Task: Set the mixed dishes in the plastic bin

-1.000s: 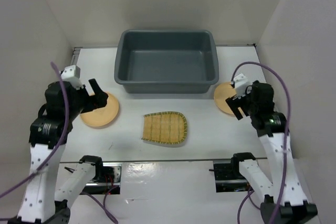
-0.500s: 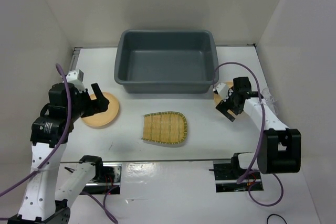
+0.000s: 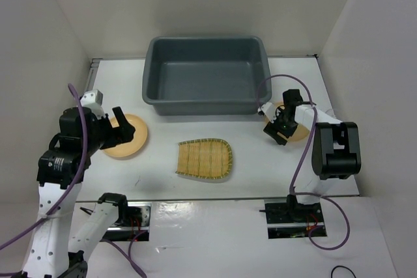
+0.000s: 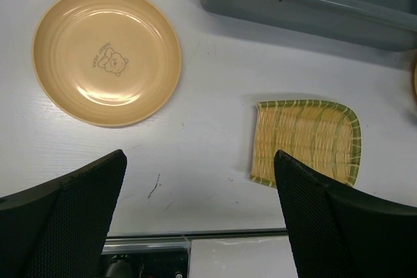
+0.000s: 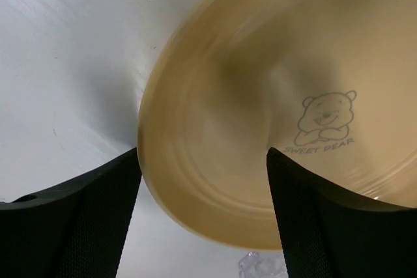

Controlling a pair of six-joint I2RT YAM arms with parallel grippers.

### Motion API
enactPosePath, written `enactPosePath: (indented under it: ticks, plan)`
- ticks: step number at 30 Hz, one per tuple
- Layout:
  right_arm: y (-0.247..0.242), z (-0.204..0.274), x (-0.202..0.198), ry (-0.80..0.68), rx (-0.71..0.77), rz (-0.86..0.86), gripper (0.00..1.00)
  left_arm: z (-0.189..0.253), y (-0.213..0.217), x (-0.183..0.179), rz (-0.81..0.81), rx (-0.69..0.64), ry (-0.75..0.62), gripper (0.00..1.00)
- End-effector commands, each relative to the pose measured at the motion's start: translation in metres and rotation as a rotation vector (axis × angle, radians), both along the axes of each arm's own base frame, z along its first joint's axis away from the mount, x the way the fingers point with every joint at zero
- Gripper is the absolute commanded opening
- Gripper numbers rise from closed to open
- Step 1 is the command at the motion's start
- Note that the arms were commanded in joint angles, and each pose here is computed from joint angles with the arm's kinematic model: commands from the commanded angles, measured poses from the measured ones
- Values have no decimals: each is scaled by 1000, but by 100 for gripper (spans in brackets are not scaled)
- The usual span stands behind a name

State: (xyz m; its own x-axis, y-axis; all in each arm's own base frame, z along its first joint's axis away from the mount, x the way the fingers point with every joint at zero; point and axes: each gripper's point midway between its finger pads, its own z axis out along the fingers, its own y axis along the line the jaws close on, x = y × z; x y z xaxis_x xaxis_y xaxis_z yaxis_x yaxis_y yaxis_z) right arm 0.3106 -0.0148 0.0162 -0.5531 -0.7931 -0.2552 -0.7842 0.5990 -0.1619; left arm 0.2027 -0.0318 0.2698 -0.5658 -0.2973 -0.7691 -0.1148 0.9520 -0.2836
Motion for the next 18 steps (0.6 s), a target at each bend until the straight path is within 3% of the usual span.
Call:
enactPosePath:
  ticks: [1, 5, 6, 8, 9, 13, 18]
  plan:
    - [5, 1, 11, 0, 42, 30, 79, 1, 1, 6, 11, -2, -9, 100]
    - [4, -3, -3, 51, 33, 69, 56, -1, 1, 7, 11, -1, 0, 100]
    - [4, -4, -10, 79, 33, 77, 37, -1, 1, 7, 11, -1, 1, 100]
    - [6, -2, -16, 98, 39, 102, 21, -1, 1, 7, 11, -1, 1, 100]
    - [5, 0, -20, 108, 37, 115, 6, -3, 1, 9, 11, 0, 10, 100]
    - [16, 30, -52, 141, 88, 191, 0, -7, 1, 11, 11, 1, 28, 100]
    - [44, 144, -60, -124, 183, 320, 0, -8, 0, 17, 11, 2, 33, 100]
